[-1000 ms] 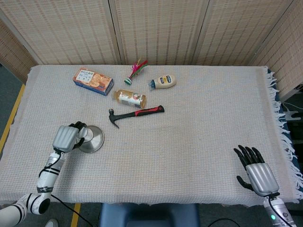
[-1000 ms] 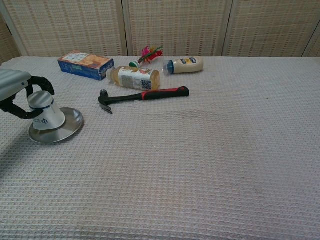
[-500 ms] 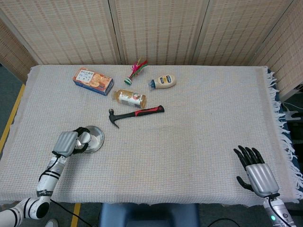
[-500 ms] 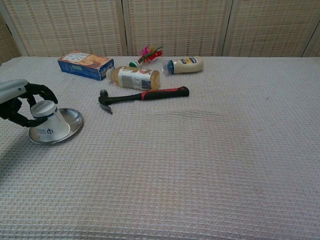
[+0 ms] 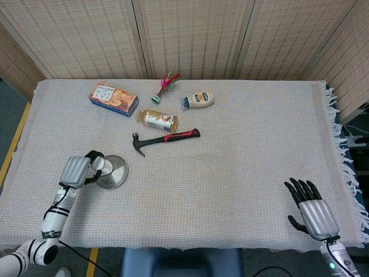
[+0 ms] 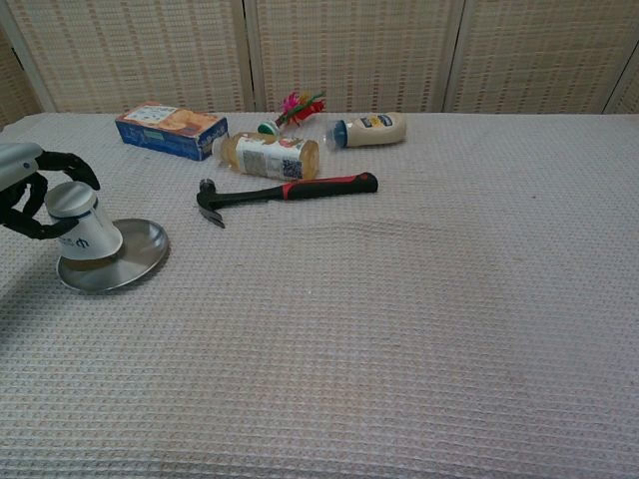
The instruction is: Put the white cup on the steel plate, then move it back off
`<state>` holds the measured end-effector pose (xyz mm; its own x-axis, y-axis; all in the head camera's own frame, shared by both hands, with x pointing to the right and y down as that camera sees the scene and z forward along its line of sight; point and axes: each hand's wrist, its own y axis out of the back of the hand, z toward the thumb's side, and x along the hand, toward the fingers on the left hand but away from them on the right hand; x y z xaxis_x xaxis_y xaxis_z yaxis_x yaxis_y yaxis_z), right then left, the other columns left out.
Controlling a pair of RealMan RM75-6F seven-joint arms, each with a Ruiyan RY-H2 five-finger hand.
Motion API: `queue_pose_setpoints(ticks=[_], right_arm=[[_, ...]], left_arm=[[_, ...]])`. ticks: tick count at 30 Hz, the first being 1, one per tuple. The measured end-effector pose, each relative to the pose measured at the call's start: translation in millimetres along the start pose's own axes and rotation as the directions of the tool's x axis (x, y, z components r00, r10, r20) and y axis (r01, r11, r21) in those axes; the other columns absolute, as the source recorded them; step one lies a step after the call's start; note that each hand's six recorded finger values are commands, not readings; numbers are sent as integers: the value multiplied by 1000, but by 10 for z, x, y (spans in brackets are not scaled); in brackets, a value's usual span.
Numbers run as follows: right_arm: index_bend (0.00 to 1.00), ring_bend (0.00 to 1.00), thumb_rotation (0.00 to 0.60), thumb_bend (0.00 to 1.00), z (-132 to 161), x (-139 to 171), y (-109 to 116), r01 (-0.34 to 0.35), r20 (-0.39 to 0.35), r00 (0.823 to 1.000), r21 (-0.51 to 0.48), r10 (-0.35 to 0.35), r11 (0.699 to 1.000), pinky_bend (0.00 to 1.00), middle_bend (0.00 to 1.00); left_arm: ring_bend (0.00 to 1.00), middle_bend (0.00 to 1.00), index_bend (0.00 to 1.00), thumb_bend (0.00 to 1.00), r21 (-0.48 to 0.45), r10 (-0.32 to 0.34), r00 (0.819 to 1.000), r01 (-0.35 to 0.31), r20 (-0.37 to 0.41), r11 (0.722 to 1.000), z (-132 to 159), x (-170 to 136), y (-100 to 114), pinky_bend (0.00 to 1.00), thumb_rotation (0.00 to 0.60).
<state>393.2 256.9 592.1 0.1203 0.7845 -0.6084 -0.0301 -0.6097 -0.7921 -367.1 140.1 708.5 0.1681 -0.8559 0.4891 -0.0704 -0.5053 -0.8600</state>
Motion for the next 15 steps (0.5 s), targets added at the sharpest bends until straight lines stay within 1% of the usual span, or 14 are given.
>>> queue_pose_setpoints(ticks=[2, 4, 5, 7, 10, 13, 15], right_arm=[[0, 0, 600, 206, 0, -1, -3, -2, 0, 1000, 0, 2, 1000, 0, 0], [0, 0, 600, 206, -1, 1, -6, -4, 1, 1000, 0, 4, 1000, 0, 0], [0, 0, 600, 206, -2, 1, -3, -3, 1, 1000, -1, 3, 1000, 0, 0], [0, 0, 600, 206, -1, 2, 4, 0, 1, 1000, -1, 0, 1000, 0, 0], [0, 0, 600, 206, -6, 2, 16, 5, 1, 1000, 0, -5, 1000, 0, 0], [0, 0, 600, 205, -4, 6, 18, 8, -2, 1000, 3, -8, 1000, 0, 0], [0, 0, 600, 205, -6, 10, 15, 8, -1, 1000, 2, -8, 1000, 0, 0]], left_arm=[[675, 829, 678, 625, 60, 31, 999, -30, -10, 998, -41, 23, 0, 834, 600], [675, 829, 678, 624, 99, 55, 998, -53, -11, 994, -42, 32, 2, 832, 600], [675, 829, 678, 624, 107, 63, 998, -62, -9, 992, -26, 31, 1, 831, 600], [675, 829, 678, 625, 96, 59, 998, -59, -5, 994, -9, 24, -5, 830, 600], [675, 831, 679, 627, 42, 27, 1000, -27, 6, 999, 42, 2, -31, 830, 600], [675, 836, 682, 629, -30, -38, 999, 38, 17, 999, 92, -27, -77, 829, 600], [675, 837, 683, 630, -93, -91, 996, 93, 25, 991, 114, -48, -104, 828, 600]])
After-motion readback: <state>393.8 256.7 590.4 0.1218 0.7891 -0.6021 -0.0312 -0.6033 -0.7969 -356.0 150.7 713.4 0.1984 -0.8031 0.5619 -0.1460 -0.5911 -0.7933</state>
